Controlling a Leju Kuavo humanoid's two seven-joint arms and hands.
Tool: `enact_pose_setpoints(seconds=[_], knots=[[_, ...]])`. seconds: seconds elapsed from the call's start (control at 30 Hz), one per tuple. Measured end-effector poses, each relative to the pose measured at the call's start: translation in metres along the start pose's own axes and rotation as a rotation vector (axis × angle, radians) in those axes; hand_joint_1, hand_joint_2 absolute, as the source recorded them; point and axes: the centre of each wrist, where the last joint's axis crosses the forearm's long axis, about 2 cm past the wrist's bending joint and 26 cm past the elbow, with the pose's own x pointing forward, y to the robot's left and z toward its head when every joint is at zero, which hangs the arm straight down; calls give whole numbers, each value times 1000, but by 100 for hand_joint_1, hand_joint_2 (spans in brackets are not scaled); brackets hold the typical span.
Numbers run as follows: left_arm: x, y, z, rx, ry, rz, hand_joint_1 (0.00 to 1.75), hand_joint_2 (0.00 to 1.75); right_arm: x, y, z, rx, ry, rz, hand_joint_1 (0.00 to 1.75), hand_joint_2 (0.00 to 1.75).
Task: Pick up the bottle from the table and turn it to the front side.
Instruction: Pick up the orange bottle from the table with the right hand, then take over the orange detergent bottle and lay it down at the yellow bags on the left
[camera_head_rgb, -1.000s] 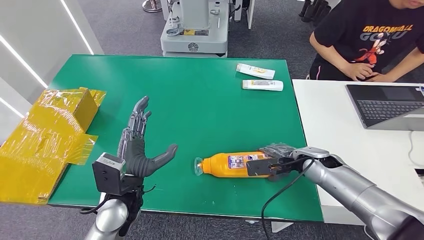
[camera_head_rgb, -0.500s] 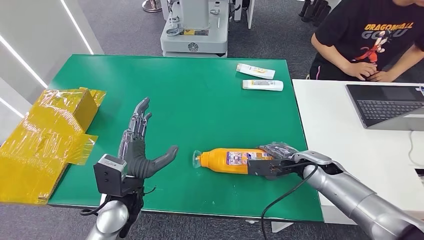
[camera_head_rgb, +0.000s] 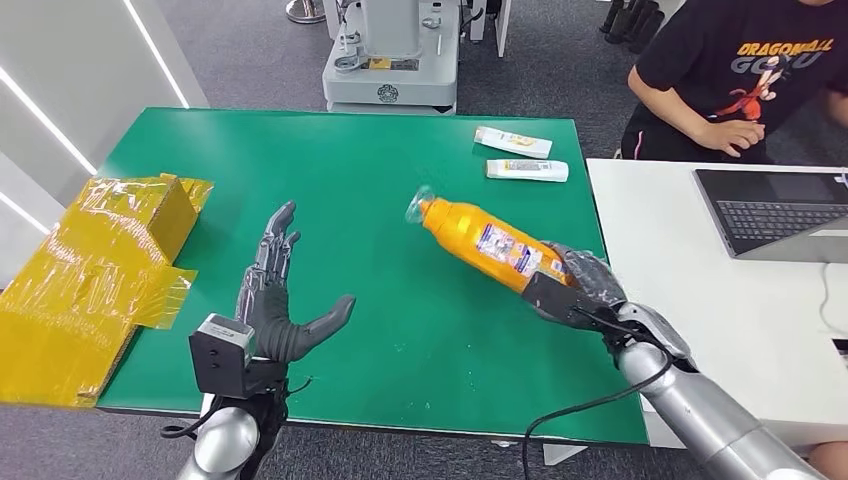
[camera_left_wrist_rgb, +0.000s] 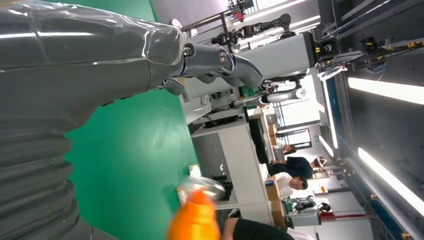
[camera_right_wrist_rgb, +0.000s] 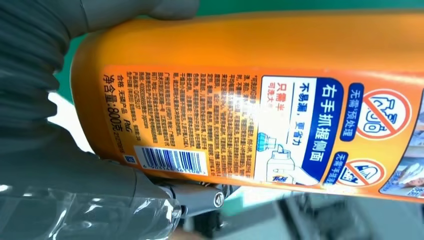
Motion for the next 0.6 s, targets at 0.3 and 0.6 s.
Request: enact_pose_setpoints(seconds=[0.3,0.6], knots=[[2,2,-5,19,-16,2,0,175,0,-6,14,-155,-5,-79,175,175],[3,4,-9,29,-34,3,0,175,6,-2,19,-317,-77,-151,175,175]])
